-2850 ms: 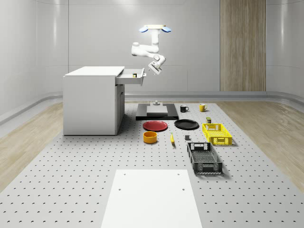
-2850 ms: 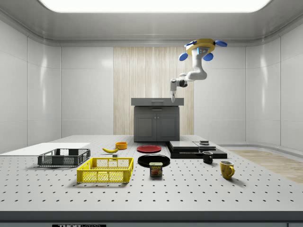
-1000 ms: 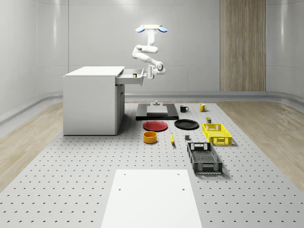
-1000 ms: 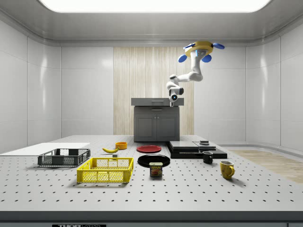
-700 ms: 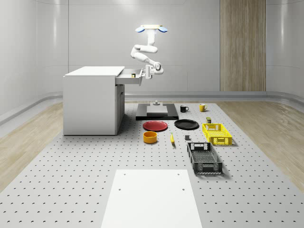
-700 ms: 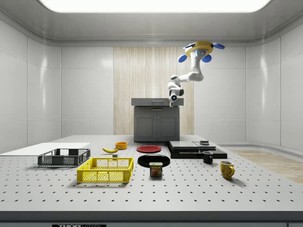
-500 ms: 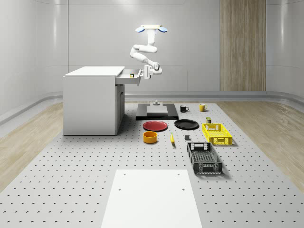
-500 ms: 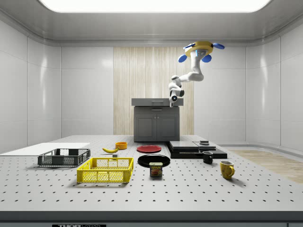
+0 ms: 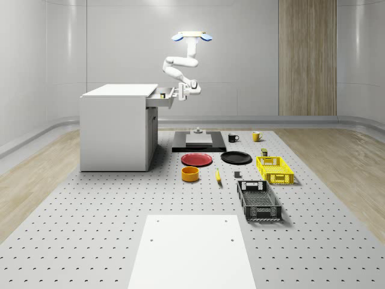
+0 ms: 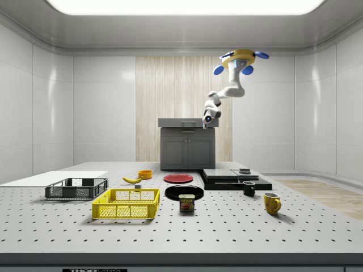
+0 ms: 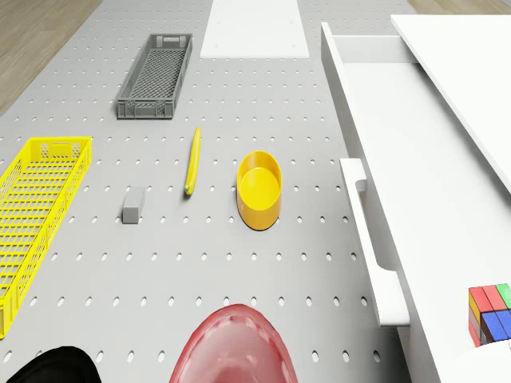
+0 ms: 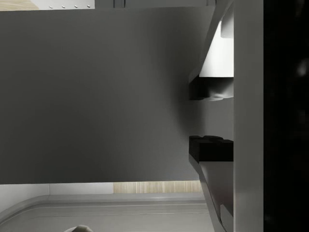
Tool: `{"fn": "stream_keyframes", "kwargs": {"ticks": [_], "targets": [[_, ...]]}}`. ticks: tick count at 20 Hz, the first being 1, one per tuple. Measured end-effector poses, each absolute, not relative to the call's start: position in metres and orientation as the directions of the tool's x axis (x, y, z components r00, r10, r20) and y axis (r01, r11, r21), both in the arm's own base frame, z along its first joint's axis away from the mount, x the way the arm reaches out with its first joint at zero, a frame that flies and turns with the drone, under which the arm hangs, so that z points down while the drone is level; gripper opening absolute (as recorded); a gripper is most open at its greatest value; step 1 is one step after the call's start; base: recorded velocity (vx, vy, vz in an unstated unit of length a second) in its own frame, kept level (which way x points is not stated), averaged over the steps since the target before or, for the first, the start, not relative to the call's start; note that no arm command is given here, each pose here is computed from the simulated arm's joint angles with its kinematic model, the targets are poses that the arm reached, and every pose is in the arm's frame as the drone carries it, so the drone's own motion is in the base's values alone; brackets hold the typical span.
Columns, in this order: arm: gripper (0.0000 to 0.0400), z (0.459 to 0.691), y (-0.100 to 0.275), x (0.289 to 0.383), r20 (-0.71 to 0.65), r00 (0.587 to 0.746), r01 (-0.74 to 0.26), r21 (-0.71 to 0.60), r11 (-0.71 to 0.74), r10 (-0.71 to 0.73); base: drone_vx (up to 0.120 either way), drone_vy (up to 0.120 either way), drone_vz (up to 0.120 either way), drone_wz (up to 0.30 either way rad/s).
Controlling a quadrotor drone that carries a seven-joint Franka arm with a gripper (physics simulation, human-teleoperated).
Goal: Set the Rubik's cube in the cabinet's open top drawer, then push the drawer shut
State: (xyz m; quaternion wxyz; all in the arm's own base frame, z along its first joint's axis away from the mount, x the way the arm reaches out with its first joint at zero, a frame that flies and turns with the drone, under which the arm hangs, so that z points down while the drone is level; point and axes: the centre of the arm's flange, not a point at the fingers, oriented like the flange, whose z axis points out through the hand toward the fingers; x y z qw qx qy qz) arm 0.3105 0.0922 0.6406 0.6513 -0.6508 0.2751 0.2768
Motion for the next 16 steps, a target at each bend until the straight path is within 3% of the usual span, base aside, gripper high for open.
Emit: {"fn": "stream_keyframes", "kwargs": {"ticks": [1, 2, 3, 8, 16], "targets": [[0.0105, 0.64, 0.098, 0.3117, -0.717, 0.698, -0.717, -0.698, 0.0, 0.002, 0.0, 0.0, 0.0, 0.0], [0.0105, 0.646, 0.102, 0.3033, -0.744, 0.668, -0.744, -0.668, -0.001, 0.005, 0.0, 0.0, 0.0, 0.0], [0.0105, 0.65, 0.104, 0.2991, -0.742, 0.67, -0.742, -0.67, -0.001, 0.005, 0.0, 0.0, 0.0, 0.0], [0.0105, 0.649, 0.128, 0.3106, -0.721, 0.693, -0.721, -0.693, -0.001, 0.003, 0.0, 0.0, 0.0, 0.0], [0.0105, 0.655, 0.163, 0.3272, -0.71, 0.704, -0.71, -0.704, -0.001, 0.003, 0.0, 0.0, 0.0, 0.0]]}}
